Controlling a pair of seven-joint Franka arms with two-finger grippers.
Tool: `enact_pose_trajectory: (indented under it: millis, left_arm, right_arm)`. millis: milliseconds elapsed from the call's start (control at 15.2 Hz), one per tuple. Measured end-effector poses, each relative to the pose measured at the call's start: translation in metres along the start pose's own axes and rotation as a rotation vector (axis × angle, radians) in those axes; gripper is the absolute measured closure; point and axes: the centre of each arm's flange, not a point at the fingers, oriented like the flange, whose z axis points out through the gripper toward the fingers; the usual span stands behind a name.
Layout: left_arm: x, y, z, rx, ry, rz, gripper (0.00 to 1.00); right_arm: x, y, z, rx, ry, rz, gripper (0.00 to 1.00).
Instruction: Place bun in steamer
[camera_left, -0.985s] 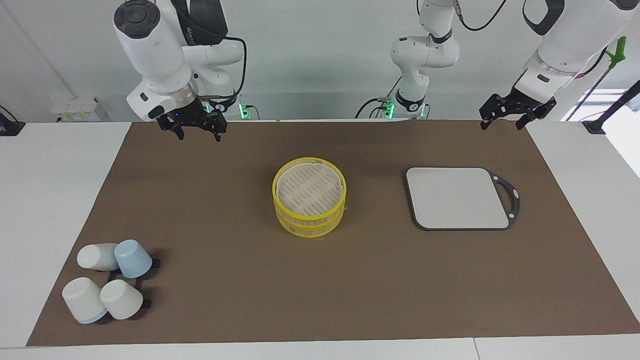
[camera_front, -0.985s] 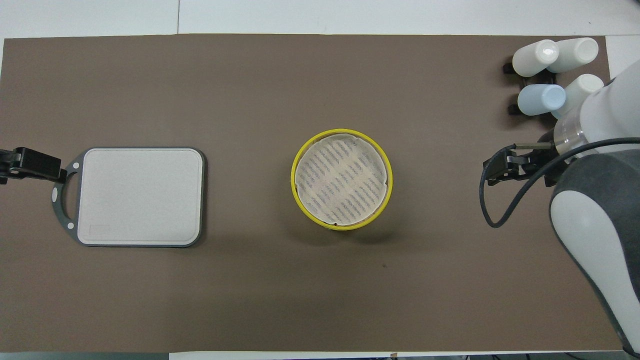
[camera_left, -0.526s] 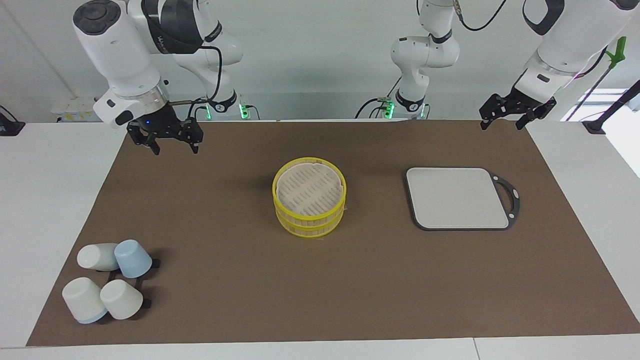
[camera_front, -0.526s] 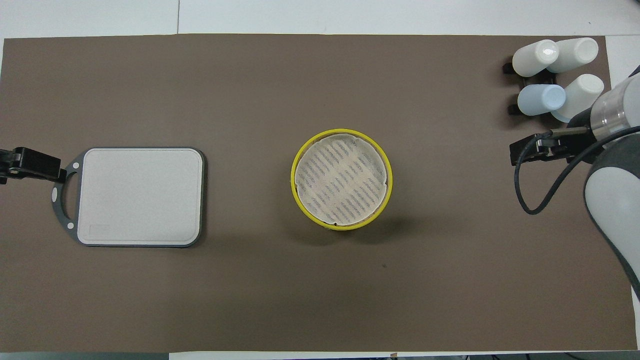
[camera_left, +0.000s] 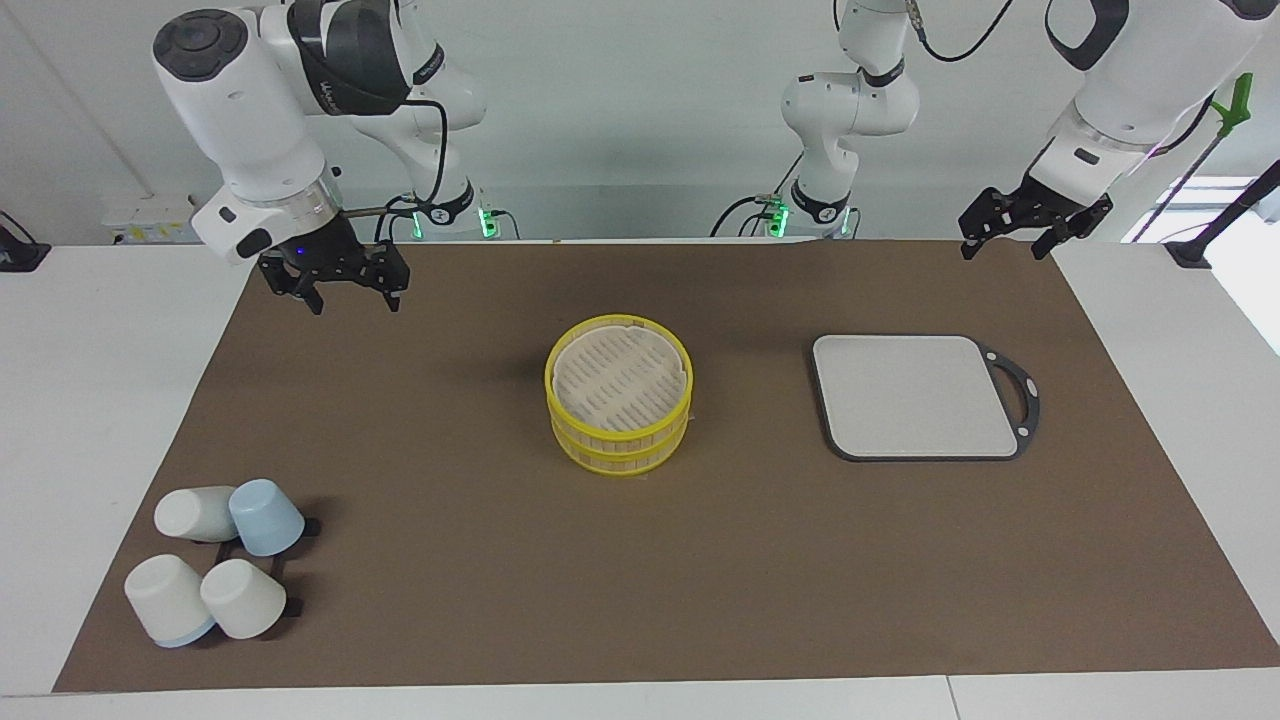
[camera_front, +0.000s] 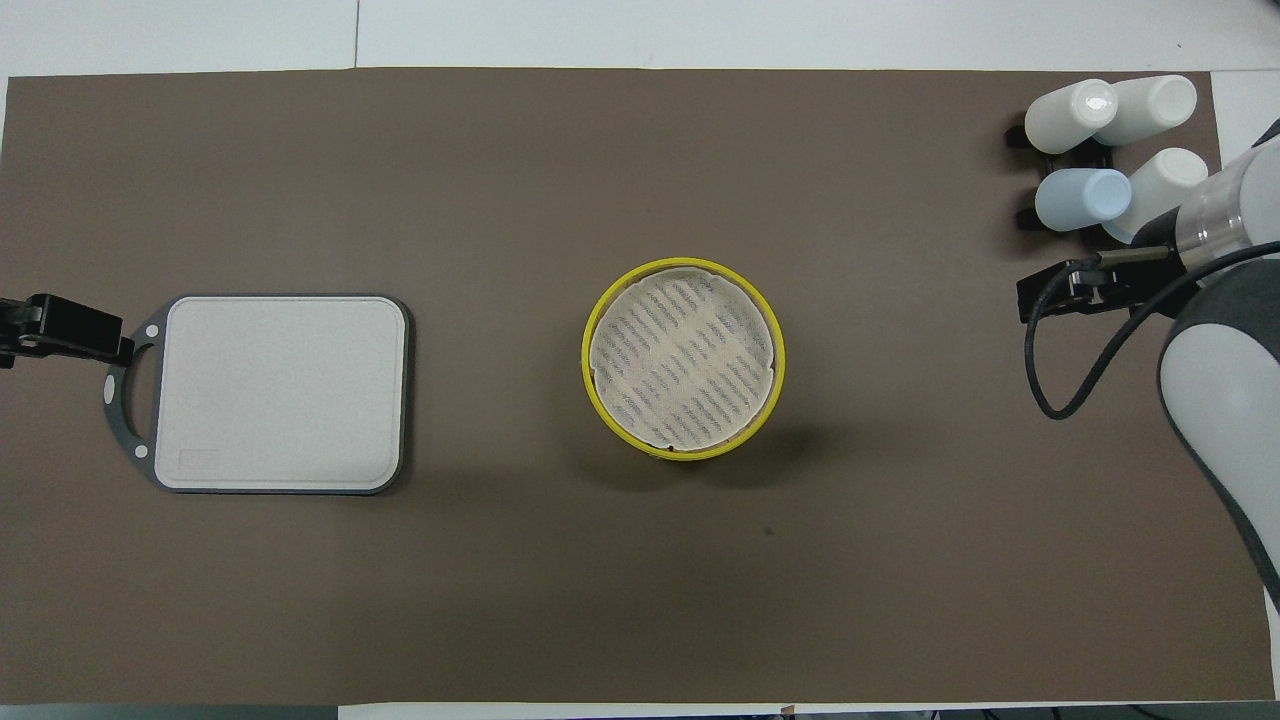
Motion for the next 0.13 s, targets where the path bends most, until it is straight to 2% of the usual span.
enact_pose_trajectory:
  millis: [131]
  left_arm:
    - [0.0,0.0001,0.0,0.0,0.0,0.0,0.0]
  right_arm:
    - [0.0,-0.0003,0.0,0.0,0.0,-0.001,0.0]
